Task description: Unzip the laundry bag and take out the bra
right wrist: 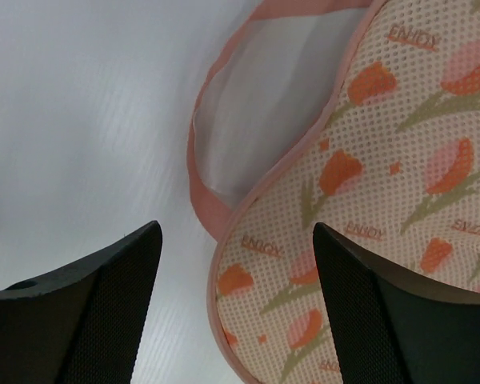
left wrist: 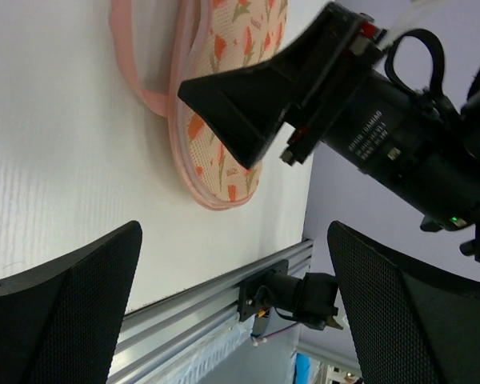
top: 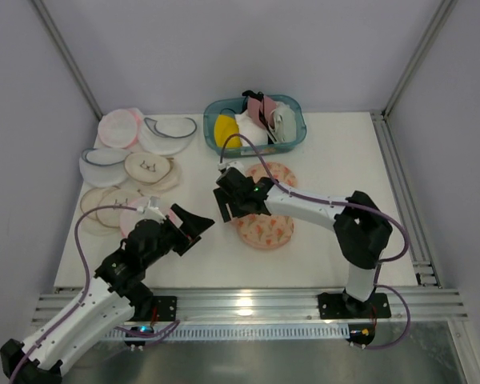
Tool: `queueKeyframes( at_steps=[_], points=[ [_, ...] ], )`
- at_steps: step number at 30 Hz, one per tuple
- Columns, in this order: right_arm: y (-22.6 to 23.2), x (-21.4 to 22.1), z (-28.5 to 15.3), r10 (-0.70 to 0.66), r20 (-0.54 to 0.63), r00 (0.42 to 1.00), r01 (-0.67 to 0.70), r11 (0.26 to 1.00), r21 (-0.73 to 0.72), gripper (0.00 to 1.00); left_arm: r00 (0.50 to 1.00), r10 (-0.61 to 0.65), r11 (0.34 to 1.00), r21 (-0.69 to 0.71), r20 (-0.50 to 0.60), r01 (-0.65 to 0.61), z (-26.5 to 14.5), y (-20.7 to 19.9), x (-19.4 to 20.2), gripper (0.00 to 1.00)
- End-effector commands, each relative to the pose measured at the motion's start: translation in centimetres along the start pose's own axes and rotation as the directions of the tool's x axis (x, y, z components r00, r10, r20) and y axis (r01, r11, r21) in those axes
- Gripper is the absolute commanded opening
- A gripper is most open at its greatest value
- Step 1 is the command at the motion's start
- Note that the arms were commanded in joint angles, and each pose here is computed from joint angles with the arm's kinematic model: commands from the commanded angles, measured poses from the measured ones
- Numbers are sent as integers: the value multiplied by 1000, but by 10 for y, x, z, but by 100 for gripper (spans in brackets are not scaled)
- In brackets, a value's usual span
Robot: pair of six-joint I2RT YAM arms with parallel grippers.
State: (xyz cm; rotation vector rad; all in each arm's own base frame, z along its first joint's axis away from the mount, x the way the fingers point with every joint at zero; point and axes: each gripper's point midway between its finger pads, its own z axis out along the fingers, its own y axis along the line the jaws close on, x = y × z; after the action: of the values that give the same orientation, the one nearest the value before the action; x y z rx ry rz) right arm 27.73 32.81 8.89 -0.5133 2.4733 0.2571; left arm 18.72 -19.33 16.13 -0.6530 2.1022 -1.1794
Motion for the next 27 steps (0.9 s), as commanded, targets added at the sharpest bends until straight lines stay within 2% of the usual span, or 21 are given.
queueKeyframes(
  at_steps=[1,3,4,6,7,10,11,17,20,21,23,24,27],
  points=[
    [0,-21,7,29,38,999,-32,996,78,79,999,3,998,-58,48,-1,-8,19,-6,99],
    [-6,-16,16,36,19,999,-39,991,128,69,998,2,999,-48,69,1,-14,19,-9,99],
    [-8,-18,18,41,28,999,-44,988,146,58,998,4,998,-58,70,0,-16,22,-9,100],
    [-10,-17,21,44,19,999,-46,986,161,52,997,6,999,-53,77,-1,-18,22,-10,100],
    [-11,-16,24,40,14,999,-42,984,175,42,997,7,998,-59,75,-3,-19,24,-9,99],
    [-13,-11,27,39,-3,999,-38,982,188,40,997,9,998,-61,76,-5,-20,25,-9,99],
    [-14,-10,27,40,-7,999,-38,981,191,27,997,9,998,-64,75,-5,-20,25,-9,100],
    [-19,-9,18,48,12,999,-50,979,196,5,998,9,998,-55,69,-5,-19,22,-8,99],
    [-20,-12,12,49,30,998,-53,981,188,4,998,5,998,-57,66,-1,-18,22,-8,99],
    [-19,-11,10,49,28,998,-54,983,176,19,998,4,998,-56,66,0,-18,22,-8,99],
    [-13,-16,5,44,43,998,-50,988,148,41,998,4,998,-59,65,0,-18,23,-8,99],
    [-11,-17,4,42,44,998,-48,989,143,46,998,2,998,-57,66,1,-18,22,-8,100],
    [-7,-22,8,35,45,998,-41,987,155,49,998,1,999,-53,67,3,-18,20,-9,100]
  ],
)
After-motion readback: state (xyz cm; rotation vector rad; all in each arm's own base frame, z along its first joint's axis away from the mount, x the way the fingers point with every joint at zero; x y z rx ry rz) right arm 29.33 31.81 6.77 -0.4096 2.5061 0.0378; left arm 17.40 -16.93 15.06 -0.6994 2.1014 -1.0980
